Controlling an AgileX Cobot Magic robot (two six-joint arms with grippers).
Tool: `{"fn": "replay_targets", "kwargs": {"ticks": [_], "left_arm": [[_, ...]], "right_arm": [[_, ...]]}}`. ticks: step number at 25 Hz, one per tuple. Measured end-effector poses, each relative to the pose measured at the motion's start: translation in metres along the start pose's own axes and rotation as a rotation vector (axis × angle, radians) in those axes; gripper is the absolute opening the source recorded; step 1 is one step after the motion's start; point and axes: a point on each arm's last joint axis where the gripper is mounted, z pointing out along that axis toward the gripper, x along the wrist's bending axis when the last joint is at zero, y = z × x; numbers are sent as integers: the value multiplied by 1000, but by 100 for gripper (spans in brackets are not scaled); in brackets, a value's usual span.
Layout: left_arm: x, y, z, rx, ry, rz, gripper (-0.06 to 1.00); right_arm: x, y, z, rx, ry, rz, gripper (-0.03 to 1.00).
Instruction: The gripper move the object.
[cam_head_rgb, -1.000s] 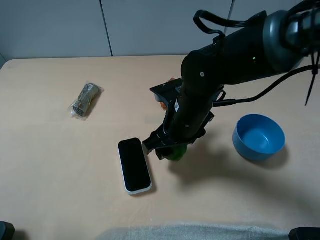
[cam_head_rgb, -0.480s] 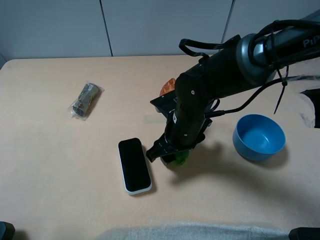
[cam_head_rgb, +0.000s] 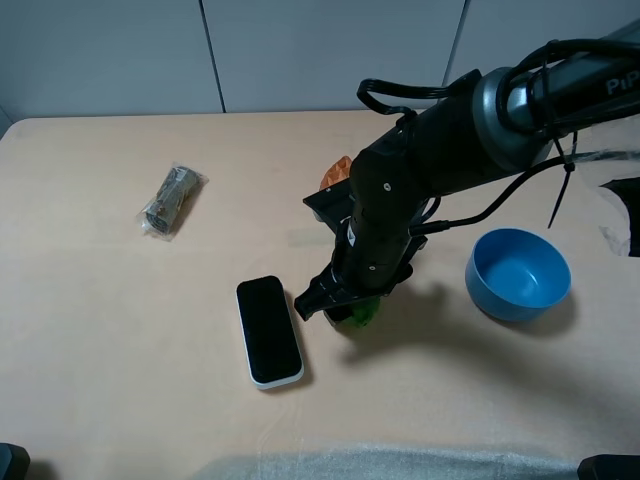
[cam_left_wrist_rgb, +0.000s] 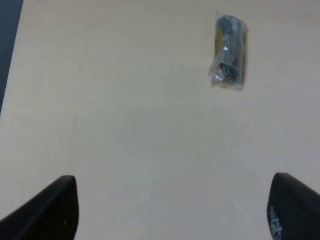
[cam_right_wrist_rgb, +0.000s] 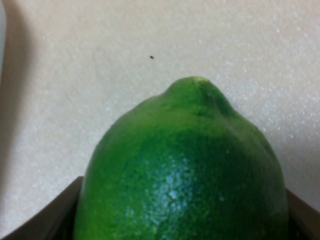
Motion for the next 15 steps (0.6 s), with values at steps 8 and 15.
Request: {"fn": "replay_targets", "kwargs": {"ticks": [8,15], "left_arm": [[0,0,0,0,0,0,83],[0,0,0,0,0,0,83]], "right_arm": [[0,0,0,-1,0,-1,51],[0,0,0,-1,1,1,69]]}}
